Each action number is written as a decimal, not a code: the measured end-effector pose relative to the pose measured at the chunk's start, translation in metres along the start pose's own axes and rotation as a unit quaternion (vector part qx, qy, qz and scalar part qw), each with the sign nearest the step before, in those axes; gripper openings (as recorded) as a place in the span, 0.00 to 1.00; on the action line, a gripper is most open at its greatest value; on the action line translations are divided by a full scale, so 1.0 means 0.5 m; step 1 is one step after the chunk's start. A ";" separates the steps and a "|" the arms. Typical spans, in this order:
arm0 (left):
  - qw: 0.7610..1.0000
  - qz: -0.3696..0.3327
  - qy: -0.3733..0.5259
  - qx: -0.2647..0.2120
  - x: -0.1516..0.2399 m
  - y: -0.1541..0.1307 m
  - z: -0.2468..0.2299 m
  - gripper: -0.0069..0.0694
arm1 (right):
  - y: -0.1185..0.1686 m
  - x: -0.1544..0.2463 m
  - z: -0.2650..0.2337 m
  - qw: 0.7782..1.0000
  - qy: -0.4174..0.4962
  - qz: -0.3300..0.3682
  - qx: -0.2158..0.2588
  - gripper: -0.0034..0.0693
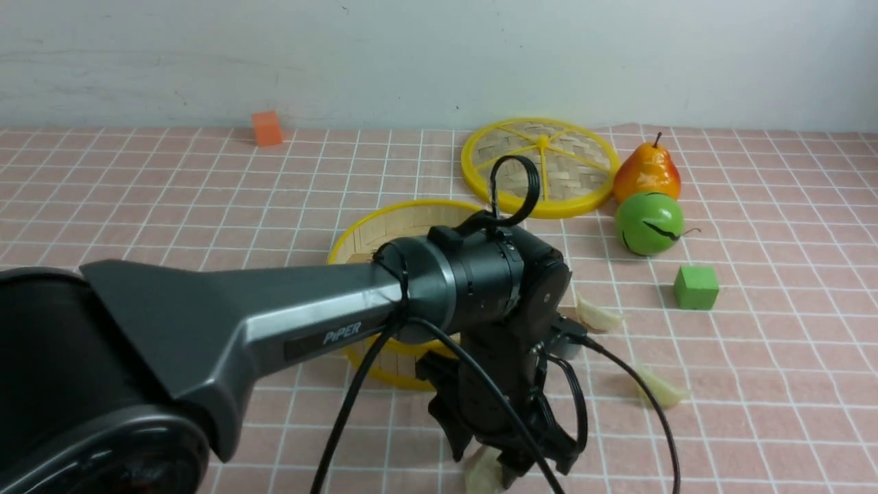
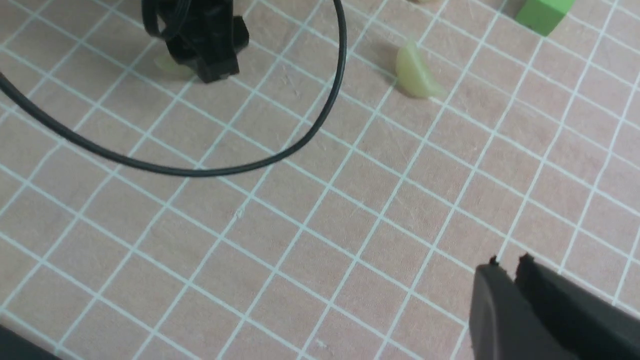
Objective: Put the dumplings into the steamer on the table with the pink tablecloth.
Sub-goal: 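Reach for and grasp a dumpling on the table with the left gripper, then place the dumpling into the bamboo steamer basket with the left gripper, then reach for and grasp a dumpling lying on the table beside the steamer, then place the dumpling in the bamboo steamer basket with the right gripper, then reach for and grasp a dumpling lying on the table beside the steamer, then place the dumpling in the bamboo steamer basket with the right gripper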
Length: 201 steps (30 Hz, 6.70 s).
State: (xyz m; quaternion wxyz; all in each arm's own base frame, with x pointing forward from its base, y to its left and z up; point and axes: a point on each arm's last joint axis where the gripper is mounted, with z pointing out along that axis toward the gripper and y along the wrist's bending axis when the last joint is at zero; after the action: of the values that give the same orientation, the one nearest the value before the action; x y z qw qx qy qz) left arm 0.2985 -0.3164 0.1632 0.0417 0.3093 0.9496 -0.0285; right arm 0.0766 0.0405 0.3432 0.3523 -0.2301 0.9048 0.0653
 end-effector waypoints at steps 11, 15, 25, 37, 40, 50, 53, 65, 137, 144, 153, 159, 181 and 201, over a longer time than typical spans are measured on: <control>0.999 -0.019 -0.039 0.006 -0.019 0.009 -0.103 0.36 | 0.001 0.008 0.011 1.000 0.010 -0.001 0.001 0.15; 0.993 -0.045 -0.111 0.014 -0.045 0.052 -0.203 0.36 | 0.001 0.006 0.011 1.000 0.004 -0.001 0.000 0.15; 0.967 -0.169 -0.190 -0.020 -0.079 0.296 -0.248 0.36 | 0.004 -0.001 0.011 1.000 -0.016 0.002 -0.009 0.16; 0.969 -0.202 -0.142 -0.025 -0.107 0.366 -0.088 0.36 | 0.014 -0.009 0.010 0.999 -0.037 0.015 -0.036 0.16; 0.969 -0.200 -0.139 -0.028 -0.110 0.369 -0.072 0.36 | 0.014 -0.009 0.010 0.999 -0.037 0.016 -0.037 0.16; 0.969 -0.197 -0.146 -0.041 -0.110 0.369 -0.156 0.71 | 0.002 -0.040 0.040 1.000 0.006 0.010 0.015 0.16; 0.962 -0.197 -0.184 -0.042 -0.095 0.360 -0.279 0.73 | -0.004 -0.087 0.065 0.998 0.034 -0.012 0.053 0.16; 0.923 -0.188 -0.335 -0.029 0.086 0.300 -0.611 0.27 | -0.051 -0.238 0.221 0.994 0.110 0.028 0.003 0.02; 0.946 -0.187 -0.264 -0.019 0.575 0.198 -0.453 0.07 | 0.166 -0.440 0.748 0.985 0.125 -0.087 -0.088 0.68; 0.946 -0.185 -0.264 -0.019 0.575 0.198 -0.453 0.07 | 0.147 -0.504 0.662 0.980 0.153 -0.112 -0.055 0.95; 0.947 -0.185 -0.263 -0.019 0.575 0.197 -0.453 0.07 | 0.050 -0.541 0.547 0.989 0.121 -0.082 -0.019 0.79; 0.947 -0.185 -0.263 -0.019 0.575 0.197 -0.453 0.08 | -0.069 -0.463 0.574 0.979 0.199 -0.024 -0.017 0.62; 0.944 -0.184 -0.272 -0.019 0.572 0.198 -0.454 0.09 | -0.136 -0.325 0.775 0.970 0.232 -0.055 -0.041 0.50; 0.943 -0.183 -0.276 -0.019 0.571 0.198 -0.455 0.10 | -0.002 -0.500 0.599 0.989 0.109 -0.052 -0.082 0.38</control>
State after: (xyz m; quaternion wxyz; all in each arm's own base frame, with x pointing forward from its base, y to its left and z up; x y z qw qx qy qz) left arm 0.1129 -0.0513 0.3593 0.3018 0.1095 0.9415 -0.1021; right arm 0.4205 0.2161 0.2874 0.2343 -0.3107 0.9162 0.0955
